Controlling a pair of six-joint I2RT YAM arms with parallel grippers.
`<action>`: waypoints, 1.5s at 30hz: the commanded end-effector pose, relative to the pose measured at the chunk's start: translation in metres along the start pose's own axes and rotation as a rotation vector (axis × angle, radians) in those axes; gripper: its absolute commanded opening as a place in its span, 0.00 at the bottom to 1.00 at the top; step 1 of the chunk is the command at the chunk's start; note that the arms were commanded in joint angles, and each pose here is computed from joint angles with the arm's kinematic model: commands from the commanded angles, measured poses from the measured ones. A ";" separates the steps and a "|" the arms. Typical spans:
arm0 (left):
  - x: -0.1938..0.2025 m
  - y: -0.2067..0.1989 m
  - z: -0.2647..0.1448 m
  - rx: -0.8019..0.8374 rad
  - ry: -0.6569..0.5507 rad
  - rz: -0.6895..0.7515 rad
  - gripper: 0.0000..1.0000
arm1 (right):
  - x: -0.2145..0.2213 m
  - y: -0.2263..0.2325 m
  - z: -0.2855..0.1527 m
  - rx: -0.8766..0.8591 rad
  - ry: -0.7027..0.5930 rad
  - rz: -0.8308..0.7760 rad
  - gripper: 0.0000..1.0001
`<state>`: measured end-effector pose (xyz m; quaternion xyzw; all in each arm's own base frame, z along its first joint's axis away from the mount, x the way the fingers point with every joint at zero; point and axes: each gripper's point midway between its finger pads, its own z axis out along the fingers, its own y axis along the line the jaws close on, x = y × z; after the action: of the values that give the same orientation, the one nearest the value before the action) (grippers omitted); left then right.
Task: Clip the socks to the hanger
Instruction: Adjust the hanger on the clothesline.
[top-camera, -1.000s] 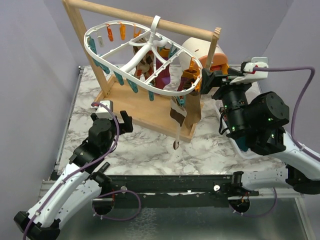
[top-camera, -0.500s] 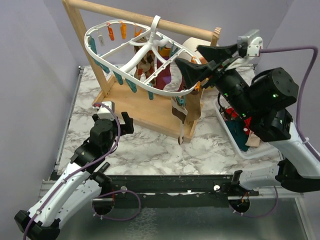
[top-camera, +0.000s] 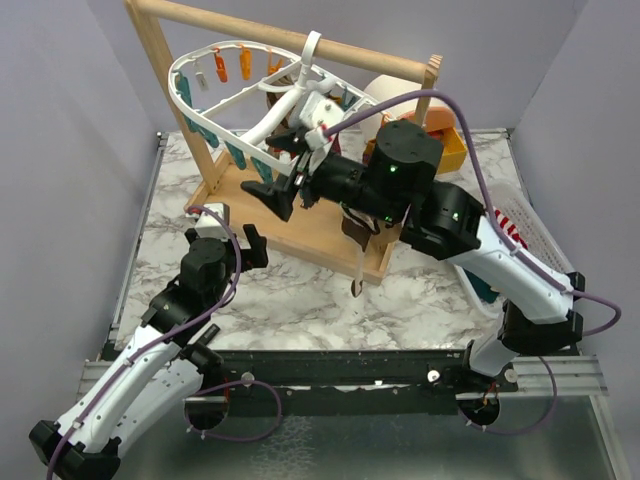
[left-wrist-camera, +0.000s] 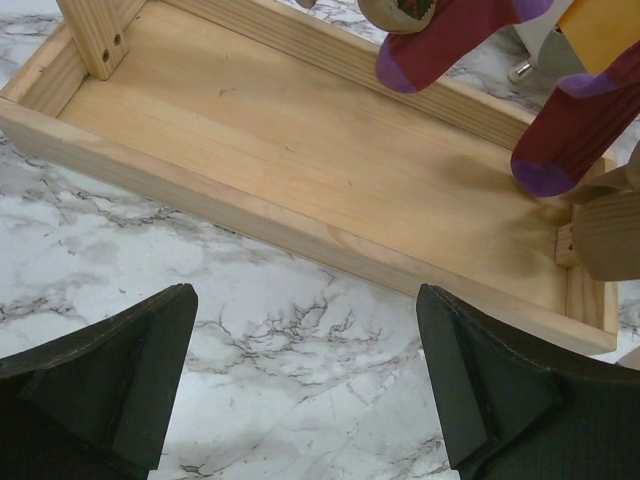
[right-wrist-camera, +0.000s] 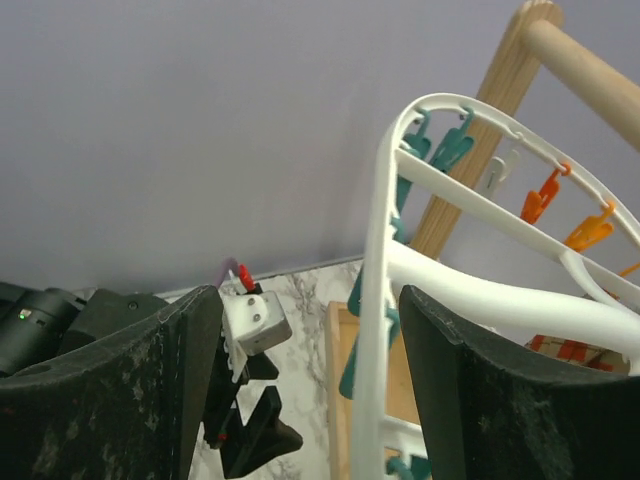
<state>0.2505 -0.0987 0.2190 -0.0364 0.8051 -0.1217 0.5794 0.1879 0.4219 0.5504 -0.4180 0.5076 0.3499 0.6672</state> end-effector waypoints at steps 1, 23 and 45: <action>0.007 -0.001 0.001 0.011 0.020 0.003 0.99 | -0.002 0.017 0.002 0.008 0.017 -0.132 0.76; 0.009 -0.004 0.003 0.023 0.028 0.005 0.99 | 0.036 -0.050 -0.038 0.620 0.235 -0.522 0.42; 0.008 -0.005 0.001 0.034 0.023 -0.003 0.99 | 0.045 -0.083 -0.123 0.796 0.315 -0.543 0.28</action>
<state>0.2505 -0.1033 0.2147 -0.0282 0.8102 -0.1270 0.5715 0.2228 0.3082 0.5039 -0.3375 0.5516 -0.1022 0.7559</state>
